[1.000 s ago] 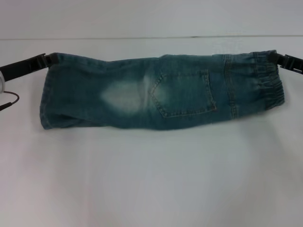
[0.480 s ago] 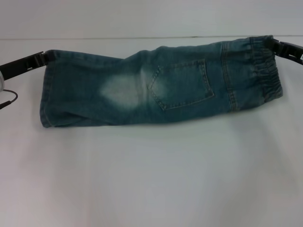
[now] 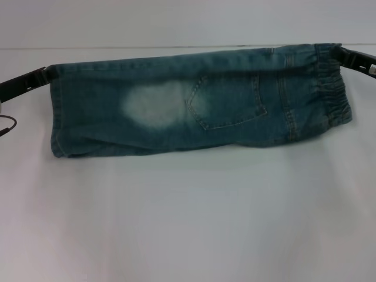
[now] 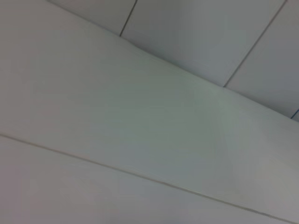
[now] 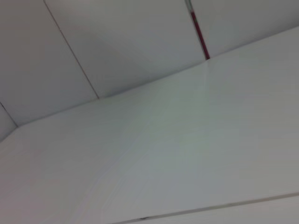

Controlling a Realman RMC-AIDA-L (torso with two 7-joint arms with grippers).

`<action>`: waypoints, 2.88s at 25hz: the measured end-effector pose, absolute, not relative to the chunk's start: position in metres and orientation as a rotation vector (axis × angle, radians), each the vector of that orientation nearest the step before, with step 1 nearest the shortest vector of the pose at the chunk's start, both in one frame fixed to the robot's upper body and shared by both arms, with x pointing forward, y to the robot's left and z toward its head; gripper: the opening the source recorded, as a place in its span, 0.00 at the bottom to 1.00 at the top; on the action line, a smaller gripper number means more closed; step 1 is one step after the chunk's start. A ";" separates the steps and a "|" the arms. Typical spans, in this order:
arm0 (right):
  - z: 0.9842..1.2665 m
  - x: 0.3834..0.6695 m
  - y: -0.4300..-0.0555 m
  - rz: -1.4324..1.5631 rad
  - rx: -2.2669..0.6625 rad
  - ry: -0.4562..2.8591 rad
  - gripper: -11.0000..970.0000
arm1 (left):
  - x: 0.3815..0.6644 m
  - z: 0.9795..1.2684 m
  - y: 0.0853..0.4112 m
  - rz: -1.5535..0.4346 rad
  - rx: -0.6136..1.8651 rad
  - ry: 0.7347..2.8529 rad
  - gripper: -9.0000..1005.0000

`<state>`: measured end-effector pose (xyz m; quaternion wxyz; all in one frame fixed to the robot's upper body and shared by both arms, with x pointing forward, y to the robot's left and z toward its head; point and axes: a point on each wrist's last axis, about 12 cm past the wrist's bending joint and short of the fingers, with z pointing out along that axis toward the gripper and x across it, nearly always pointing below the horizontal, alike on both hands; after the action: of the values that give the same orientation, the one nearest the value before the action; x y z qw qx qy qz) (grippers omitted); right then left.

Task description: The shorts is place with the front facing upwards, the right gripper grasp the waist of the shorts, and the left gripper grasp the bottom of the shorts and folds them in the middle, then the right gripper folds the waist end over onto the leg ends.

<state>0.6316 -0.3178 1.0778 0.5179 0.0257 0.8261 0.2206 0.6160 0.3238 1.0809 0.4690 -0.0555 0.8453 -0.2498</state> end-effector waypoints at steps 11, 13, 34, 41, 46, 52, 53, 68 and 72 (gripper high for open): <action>1.079 0.636 -0.316 0.491 0.048 1.996 0.09 | 0.617 1.082 0.327 -0.586 -0.133 2.071 0.09; 1.079 0.637 -0.314 0.482 0.033 2.004 0.10 | 0.618 1.082 0.326 -0.582 -0.122 2.070 0.09; 1.080 0.642 -0.310 0.503 0.016 2.059 0.43 | 0.616 1.080 0.318 -0.607 -0.102 2.053 0.45; 1.096 0.634 -0.337 0.646 0.037 2.049 0.60 | 0.610 1.083 0.305 -0.697 0.023 2.019 0.76; 1.117 0.626 -0.357 0.751 -0.014 2.069 0.82 | 0.598 1.090 0.297 -0.795 0.157 1.910 0.90; 1.150 0.615 -0.373 0.835 -0.138 2.222 0.96 | 0.584 1.097 0.288 -0.920 0.332 1.849 0.90; 1.155 0.614 -0.375 0.835 -0.137 2.251 0.96 | 0.583 1.098 0.287 -0.934 0.353 1.847 0.90; 1.179 0.629 -0.372 0.582 -0.062 2.588 0.96 | 0.574 1.093 0.264 -1.013 0.518 1.882 0.90; 1.165 0.635 -0.363 0.595 -0.042 2.619 0.95 | 0.574 1.091 0.260 -1.015 0.525 1.888 0.90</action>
<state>0.6349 -0.3633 1.1645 0.2260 -0.0154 0.9498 0.2157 0.5741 0.2603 1.0905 0.4507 0.2122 0.7637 -0.4106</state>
